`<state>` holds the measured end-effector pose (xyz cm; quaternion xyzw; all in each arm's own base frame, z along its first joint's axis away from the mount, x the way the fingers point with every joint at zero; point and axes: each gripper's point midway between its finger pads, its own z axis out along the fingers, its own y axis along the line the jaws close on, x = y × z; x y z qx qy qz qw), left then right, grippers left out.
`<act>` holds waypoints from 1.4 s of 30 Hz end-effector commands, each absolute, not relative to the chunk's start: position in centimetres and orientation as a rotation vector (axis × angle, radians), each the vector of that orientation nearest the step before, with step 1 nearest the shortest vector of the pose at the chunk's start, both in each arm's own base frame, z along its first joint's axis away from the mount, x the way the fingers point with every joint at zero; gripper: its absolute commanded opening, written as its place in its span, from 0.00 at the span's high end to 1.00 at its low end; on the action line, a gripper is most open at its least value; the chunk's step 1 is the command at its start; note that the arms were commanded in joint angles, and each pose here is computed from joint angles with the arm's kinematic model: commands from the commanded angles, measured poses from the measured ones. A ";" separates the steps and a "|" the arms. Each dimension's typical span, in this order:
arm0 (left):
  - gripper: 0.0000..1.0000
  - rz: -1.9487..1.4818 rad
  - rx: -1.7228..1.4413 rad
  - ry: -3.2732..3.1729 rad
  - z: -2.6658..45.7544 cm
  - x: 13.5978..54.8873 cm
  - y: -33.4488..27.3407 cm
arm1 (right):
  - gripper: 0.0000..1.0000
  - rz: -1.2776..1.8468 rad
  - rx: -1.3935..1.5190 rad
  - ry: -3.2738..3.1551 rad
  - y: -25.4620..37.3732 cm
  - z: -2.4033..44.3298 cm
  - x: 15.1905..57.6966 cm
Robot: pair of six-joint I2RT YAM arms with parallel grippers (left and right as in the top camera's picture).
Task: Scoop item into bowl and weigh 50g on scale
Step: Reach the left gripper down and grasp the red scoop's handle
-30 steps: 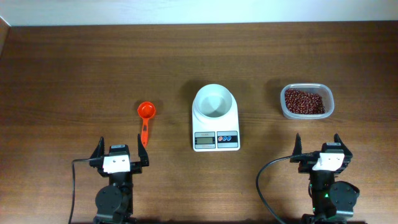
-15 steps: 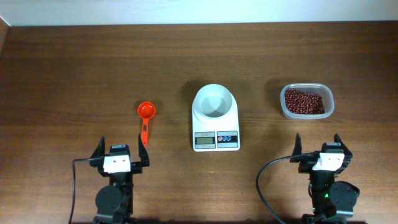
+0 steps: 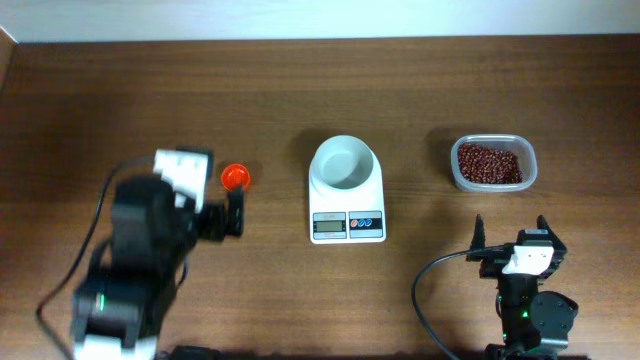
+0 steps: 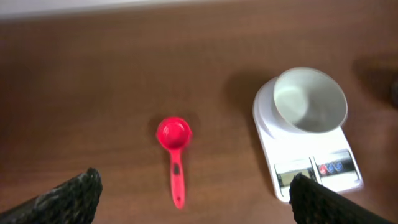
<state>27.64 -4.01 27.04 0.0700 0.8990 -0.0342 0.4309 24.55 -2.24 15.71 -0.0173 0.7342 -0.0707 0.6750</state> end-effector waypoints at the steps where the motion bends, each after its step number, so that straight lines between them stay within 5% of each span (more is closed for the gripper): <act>1: 0.01 -0.158 0.196 2.374 25.9 30.9 -5.4 | 0.01 -0.160 -0.025 1.656 -2.4 15.5 24.5; 3: 0.08 -0.157 0.199 2.472 23.0 32.2 -5.6 | 0.01 -0.160 -0.026 1.656 -2.4 15.5 24.5; 5: 0.66 -0.154 0.200 2.585 19.9 32.6 -5.6 | 0.01 -0.160 -0.025 1.656 -2.4 15.5 24.5; 6: 0.84 -0.154 0.195 2.641 18.5 32.6 -5.6 | 0.02 -0.160 -0.025 1.656 -2.4 15.5 24.5; 9: 0.93 -0.153 0.172 2.769 14.9 32.8 -5.7 | 0.01 -0.160 -0.026 1.656 -2.4 15.5 24.5; 17: 0.92 -0.037 0.095 3.031 6.0 33.3 -4.5 | 0.01 -0.160 -0.026 1.656 -2.4 15.5 24.5; 28: 0.91 0.112 0.032 3.023 2.8 35.3 -3.0 | 0.01 -0.160 -0.025 1.656 -2.4 15.5 24.5; 34: 0.64 0.138 0.027 2.988 2.7 36.2 -2.7 | 0.01 -0.160 -0.025 1.656 -2.4 15.5 24.5; 42: 0.63 0.154 0.021 3.052 1.8 34.9 -2.3 | 0.01 -0.160 -0.025 1.656 -2.4 15.5 24.5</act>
